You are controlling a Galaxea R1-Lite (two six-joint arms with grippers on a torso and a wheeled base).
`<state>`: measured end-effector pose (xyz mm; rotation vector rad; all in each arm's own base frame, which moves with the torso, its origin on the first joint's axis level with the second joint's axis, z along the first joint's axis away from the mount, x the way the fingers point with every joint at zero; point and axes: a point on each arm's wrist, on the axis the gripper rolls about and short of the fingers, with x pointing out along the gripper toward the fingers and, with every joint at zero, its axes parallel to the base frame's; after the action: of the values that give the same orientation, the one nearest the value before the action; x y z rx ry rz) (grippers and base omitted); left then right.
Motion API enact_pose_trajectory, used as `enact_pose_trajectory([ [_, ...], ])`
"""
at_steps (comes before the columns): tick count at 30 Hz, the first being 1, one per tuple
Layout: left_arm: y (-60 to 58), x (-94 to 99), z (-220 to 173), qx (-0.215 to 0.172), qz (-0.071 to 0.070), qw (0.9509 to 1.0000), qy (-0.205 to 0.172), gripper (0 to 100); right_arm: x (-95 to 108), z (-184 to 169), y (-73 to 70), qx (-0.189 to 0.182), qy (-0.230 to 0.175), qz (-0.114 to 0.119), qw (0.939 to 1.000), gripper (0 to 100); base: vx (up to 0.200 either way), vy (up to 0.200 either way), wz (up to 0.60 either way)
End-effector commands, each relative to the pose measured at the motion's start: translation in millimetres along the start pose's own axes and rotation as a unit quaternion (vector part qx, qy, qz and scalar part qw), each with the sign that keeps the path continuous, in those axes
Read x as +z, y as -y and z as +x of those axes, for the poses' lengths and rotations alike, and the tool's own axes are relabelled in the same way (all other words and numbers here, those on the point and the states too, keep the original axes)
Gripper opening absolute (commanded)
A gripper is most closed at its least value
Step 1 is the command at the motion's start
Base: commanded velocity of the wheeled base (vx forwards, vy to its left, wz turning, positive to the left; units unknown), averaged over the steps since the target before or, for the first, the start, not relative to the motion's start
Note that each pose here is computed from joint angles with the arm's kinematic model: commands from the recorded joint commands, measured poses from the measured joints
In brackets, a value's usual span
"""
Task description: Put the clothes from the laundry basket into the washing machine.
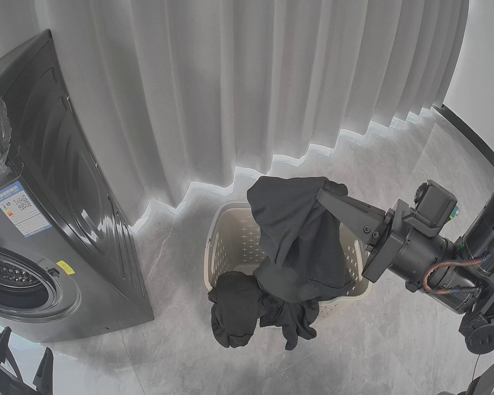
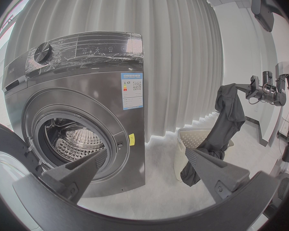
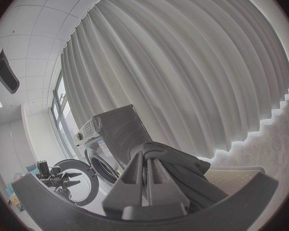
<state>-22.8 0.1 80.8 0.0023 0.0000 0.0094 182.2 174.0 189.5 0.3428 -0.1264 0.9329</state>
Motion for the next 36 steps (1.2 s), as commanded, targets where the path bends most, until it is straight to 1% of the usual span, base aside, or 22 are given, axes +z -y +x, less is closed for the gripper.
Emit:
enact_pose_trajectory([
  [1,0.0,-5.0,0.3,0.0,0.0,1.0,-0.002,100,22.1,-9.3,-8.4,0.006,0.024,-0.003,0.9997,0,0.0,0.0,0.0],
  [5,0.0,-5.0,0.3,0.001,0.0,1.0,-0.002,100,24.7,-12.2,-6.0,0.003,0.026,-0.007,0.9996,0,0.0,0.0,0.0],
  [8,0.0,-5.0,0.3,0.001,-0.001,1.0,-0.002,100,23.0,-12.4,-3.7,0.007,0.019,-0.008,0.9998,0,-0.2,0.0,0.0],
  [11,0.0,-5.0,0.3,0.001,-0.001,1.0,-0.002,100,21.6,-11.3,3.2,-0.002,0.015,-0.01,0.9998,0,-0.2,0.0,0.0],
  [14,0.0,-5.0,0.3,0.0,-0.001,1.0,-0.002,100,21.3,-11.8,3.6,0.013,0.01,-0.012,0.9998,0,-0.2,0.0,0.0],
  [16,0.0,-5.0,0.3,0.001,-0.001,1.0,-0.002,100,23.3,-11.3,4.1,0.021,0.011,-0.014,0.9996,0,0.0,0.0,0.0],
  [19,0.0,-5.0,0.3,0.0,-0.001,1.0,-0.002,100,23.5,-12.4,5.5,0.023,0.009,-0.015,0.9996,0,0.0,0.0,0.0],
  [23,0.0,-5.0,0.3,0.001,-0.001,1.0,-0.002,100,19.7,-14.9,5.2,0.037,-0.004,-0.012,0.9992,0,0.0,0.0,0.0],
  [30,0.0,-5.0,0.3,0.001,-0.001,1.0,-0.002,100,16.2,-16.8,3.1,0.042,-0.01,-0.012,0.999,0,-0.2,0.0,0.0],
  [34,0.0,-5.0,0.3,0.0,-0.001,1.0,-0.002,100,15.6,-17.7,-1.8,0.059,-0.011,-0.011,0.9981,0,-0.2,0.0,0.0],
  [36,0.0,-5.0,0.3,0.0,-0.001,1.0,-0.002,100,15.8,-20.9,-7.2,0.081,-0.014,-0.01,0.9965,0,-0.2,0.0,0.0],
])
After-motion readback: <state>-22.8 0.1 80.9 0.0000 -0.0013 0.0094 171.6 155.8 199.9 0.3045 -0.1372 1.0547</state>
